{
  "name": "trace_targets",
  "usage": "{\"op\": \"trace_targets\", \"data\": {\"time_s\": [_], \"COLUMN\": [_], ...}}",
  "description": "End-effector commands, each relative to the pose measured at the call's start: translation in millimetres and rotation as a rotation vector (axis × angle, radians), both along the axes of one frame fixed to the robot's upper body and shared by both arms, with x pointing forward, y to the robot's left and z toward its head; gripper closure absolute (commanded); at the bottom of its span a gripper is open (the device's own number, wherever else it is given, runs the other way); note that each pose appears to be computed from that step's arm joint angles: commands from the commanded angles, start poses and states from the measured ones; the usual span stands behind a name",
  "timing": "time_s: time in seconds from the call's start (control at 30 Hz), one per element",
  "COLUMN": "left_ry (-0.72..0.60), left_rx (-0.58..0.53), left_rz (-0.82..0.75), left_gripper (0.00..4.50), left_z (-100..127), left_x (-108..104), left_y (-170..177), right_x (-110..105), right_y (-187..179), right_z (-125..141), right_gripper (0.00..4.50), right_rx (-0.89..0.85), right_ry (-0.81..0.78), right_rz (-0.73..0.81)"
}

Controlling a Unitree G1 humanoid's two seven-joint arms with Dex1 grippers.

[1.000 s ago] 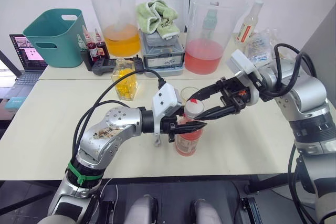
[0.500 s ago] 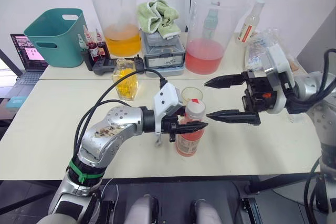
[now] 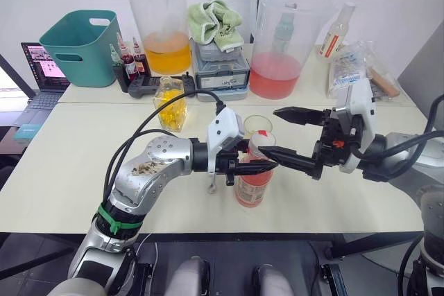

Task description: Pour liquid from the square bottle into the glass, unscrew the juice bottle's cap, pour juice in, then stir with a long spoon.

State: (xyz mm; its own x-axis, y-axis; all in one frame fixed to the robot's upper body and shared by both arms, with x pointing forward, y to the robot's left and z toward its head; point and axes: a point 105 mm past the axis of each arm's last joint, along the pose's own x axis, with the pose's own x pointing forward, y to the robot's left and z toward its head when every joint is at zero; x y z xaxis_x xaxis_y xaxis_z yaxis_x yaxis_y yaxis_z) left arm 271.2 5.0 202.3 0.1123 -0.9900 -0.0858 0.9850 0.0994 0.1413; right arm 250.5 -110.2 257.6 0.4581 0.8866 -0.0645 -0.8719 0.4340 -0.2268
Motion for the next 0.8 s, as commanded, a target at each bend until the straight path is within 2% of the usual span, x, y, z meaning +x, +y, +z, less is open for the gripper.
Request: {"op": "trace_targets", "data": {"time_s": [0.03,0.4,0.5,0.67,0.7,0.8], "left_ry": [0.056,0.055,0.053,0.046,0.045,0.038], "left_rx": [0.031,0.027,0.028,0.032,0.032,0.031], "left_rz": [-0.048,-0.032,-0.026,-0.016,-0.014,-0.001], "left_gripper": [2.88,2.88,2.88,2.88,2.88,2.88], "left_z": [-14.9,-16.5,-16.3,-15.9,-15.8,-14.9], "left_x": [-6.7,-8.4,-7.9,-6.6,-6.4,-5.2], "left_y": [-6.5,-4.8,-4.3,-3.2,-3.2,-2.9], "right_x": [-7.9,-9.8,-4.7,-4.0,-4.2,-8.7], "right_y": [2.6,7.2,5.9,8.7,9.2,12.5], "right_z": [2.4,-0.1,-3.6,-6.1,-6.3,-7.7], "right_gripper": [0.05,0.05,0.86,2.60,2.79,2.82], "right_rx": [-0.018,-0.008,-0.011,-0.004,-0.006,-0.052], "right_ry": [-0.013,0.041,0.055,0.082,0.084,0.078], "right_rz": [0.017,0.052,0.030,0.053,0.061,0.152]}}
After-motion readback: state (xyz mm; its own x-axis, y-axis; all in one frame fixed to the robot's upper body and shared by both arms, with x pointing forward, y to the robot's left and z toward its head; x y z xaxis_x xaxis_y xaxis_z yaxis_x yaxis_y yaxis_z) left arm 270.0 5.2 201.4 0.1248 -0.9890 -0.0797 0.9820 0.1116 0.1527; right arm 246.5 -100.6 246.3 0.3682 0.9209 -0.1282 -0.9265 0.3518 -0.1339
